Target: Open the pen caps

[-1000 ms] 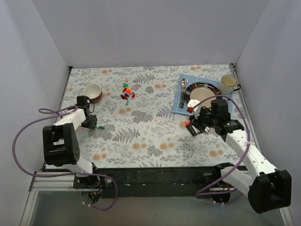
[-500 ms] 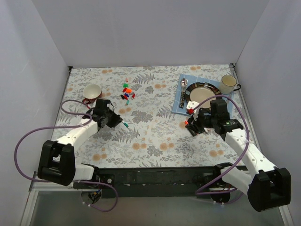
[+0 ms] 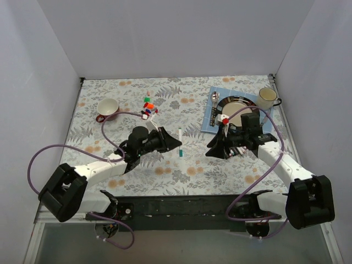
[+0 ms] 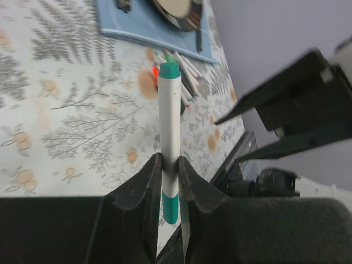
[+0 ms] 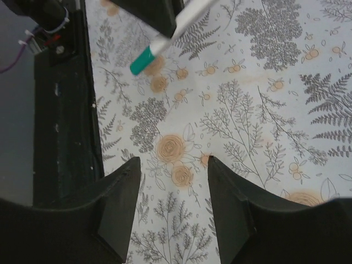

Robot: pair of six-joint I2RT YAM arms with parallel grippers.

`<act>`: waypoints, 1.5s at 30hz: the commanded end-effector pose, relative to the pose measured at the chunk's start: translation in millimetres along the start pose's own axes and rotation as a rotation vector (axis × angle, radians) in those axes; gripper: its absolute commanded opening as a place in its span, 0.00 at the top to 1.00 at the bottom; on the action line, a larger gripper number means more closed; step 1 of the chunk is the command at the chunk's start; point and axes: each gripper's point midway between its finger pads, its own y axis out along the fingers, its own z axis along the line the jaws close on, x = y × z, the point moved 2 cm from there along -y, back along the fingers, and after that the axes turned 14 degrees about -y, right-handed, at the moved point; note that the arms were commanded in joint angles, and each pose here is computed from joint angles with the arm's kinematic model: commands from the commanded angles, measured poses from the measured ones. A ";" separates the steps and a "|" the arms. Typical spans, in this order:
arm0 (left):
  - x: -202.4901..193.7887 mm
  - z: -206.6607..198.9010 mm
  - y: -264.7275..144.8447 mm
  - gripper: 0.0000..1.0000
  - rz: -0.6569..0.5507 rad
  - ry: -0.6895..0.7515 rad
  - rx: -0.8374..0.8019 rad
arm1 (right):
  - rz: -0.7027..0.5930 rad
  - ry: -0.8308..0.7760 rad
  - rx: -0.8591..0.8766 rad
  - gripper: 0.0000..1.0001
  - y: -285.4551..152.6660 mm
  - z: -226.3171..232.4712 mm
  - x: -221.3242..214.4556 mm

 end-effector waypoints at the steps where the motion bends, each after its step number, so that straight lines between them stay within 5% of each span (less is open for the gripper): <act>1: -28.4 -40.5 7.8 1.00 0.125 0.241 -0.246 | -0.181 0.030 0.067 0.37 0.0 -6.1 56.9; 10: -66.7 -52.2 20.7 1.00 0.179 0.378 -0.331 | -0.330 0.333 -0.063 0.17 7.2 -19.7 62.3; 20: -82.0 -67.4 46.0 1.00 0.170 0.382 -0.370 | -0.349 0.411 -0.062 0.20 10.0 -13.2 49.9; 23: -79.8 -72.3 52.4 1.00 0.139 0.381 -0.368 | -0.339 0.452 -0.049 0.27 12.3 -12.4 44.9; 26: -78.2 -75.5 56.5 1.00 0.114 0.377 -0.373 | -0.337 0.457 -0.042 0.44 12.8 -12.7 45.1; 29: -78.9 -77.1 58.1 1.00 0.100 0.368 -0.380 | -0.337 0.462 -0.035 0.70 13.0 -11.7 44.9; 30: -79.9 -75.8 58.4 1.00 0.101 0.359 -0.378 | -0.339 0.460 -0.037 0.92 12.6 -12.2 45.2; 33: -81.5 -75.7 58.4 1.00 0.099 0.348 -0.388 | -0.350 0.440 -0.041 0.99 9.4 -14.3 49.5; 36: -89.6 -74.7 51.4 0.56 0.146 0.376 -0.413 | -0.365 0.413 -0.071 0.99 -0.7 -21.0 54.2; 37: -91.9 -72.8 49.6 0.33 0.166 0.386 -0.411 | -0.368 0.406 -0.083 0.99 -3.6 -22.7 54.6; 40: -102.3 -64.8 43.4 0.21 0.243 0.412 -0.403 | -0.381 0.396 -0.110 0.99 -12.8 -26.5 55.7; 45: -114.3 -48.9 43.9 0.17 0.331 0.418 -0.378 | -0.381 0.403 -0.101 0.99 -15.1 -26.3 55.2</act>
